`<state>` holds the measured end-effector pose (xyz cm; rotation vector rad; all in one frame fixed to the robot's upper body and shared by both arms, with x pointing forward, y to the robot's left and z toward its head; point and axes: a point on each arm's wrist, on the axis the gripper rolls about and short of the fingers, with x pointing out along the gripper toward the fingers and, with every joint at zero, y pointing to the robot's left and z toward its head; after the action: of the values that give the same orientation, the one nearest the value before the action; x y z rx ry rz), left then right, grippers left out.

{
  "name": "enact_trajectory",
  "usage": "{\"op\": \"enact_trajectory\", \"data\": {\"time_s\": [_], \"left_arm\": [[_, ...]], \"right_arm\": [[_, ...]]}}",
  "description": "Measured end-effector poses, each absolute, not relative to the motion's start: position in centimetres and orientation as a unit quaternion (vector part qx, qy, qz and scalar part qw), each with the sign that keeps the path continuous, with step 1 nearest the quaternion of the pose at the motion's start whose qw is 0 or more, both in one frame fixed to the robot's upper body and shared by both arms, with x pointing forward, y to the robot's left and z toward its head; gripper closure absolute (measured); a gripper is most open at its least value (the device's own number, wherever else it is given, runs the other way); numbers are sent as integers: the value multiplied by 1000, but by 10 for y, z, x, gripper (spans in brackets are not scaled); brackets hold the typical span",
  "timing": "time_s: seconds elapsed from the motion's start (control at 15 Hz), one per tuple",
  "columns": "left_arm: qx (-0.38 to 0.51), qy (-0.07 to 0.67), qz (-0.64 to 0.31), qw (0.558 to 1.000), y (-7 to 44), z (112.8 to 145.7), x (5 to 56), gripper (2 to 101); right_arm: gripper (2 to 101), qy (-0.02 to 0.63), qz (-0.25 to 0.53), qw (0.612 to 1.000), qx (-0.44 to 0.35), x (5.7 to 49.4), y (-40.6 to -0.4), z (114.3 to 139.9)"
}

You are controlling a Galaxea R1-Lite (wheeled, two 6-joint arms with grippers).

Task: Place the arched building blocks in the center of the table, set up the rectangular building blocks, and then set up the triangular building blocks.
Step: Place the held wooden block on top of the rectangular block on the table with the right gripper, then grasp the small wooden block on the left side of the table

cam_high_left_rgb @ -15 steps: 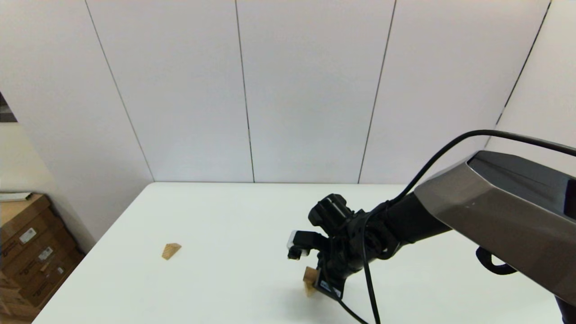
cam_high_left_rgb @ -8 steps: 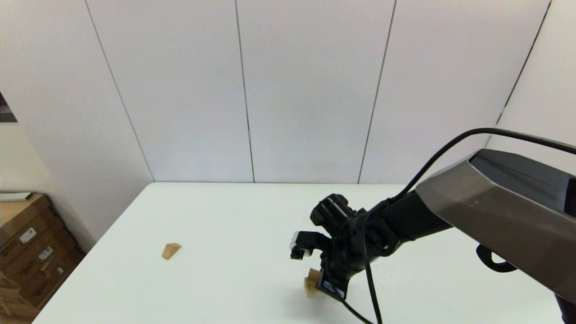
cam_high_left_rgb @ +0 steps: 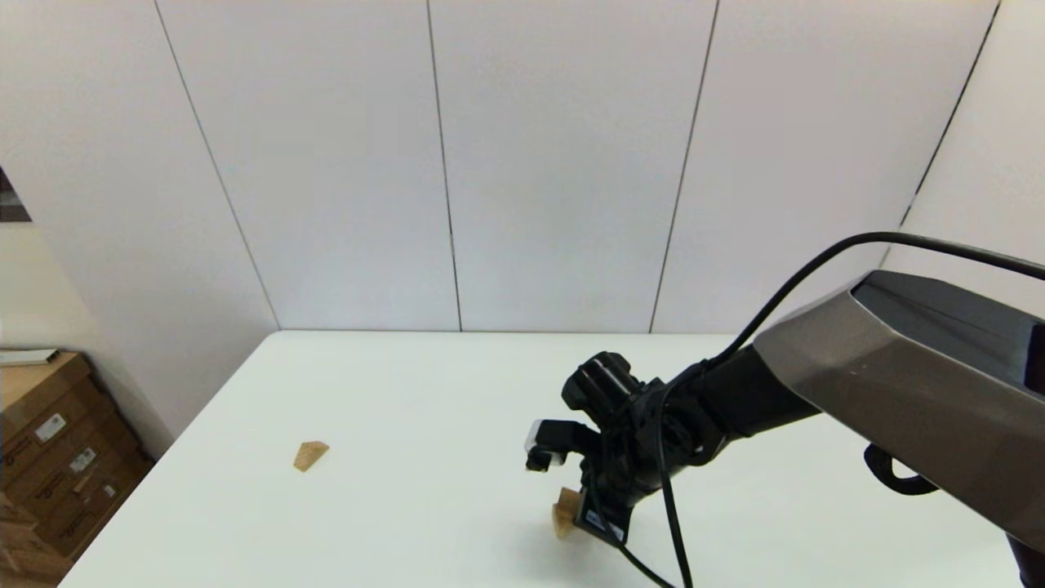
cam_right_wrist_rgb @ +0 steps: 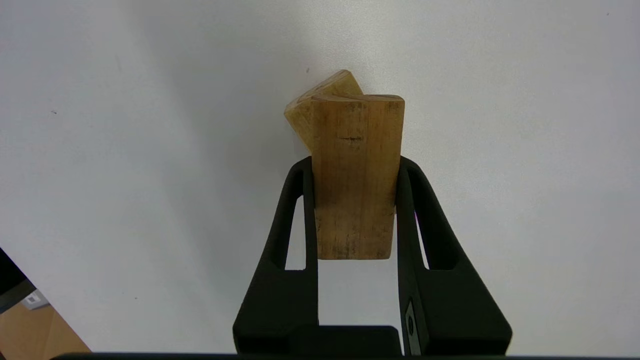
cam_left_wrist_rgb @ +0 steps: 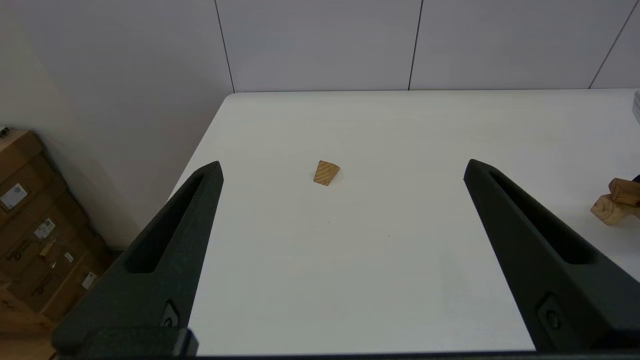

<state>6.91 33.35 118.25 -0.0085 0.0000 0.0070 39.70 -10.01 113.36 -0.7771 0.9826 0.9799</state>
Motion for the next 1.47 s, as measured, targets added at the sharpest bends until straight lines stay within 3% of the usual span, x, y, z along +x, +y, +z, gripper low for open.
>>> {"op": "enact_trajectory", "data": {"time_s": [0.73, 0.87, 1.07, 1.27, 1.47], "left_arm": [[-4, 0, 4, 1000, 333, 1182, 69, 54], [-4, 0, 3, 1000, 333, 1182, 69, 54], [-4, 0, 4, 1000, 333, 1182, 69, 54], [-4, 0, 4, 1000, 333, 1182, 69, 54], [-4, 0, 4, 1000, 333, 1182, 69, 54]], "right_arm": [[776, 438, 441, 702, -349, 399, -98, 1133], [604, 439, 442, 700, -350, 399, -98, 1132], [430, 440, 442, 700, -349, 399, -98, 1130], [304, 437, 438, 707, -344, 401, -98, 1135], [221, 424, 415, 741, -315, 406, -112, 1165]]}}
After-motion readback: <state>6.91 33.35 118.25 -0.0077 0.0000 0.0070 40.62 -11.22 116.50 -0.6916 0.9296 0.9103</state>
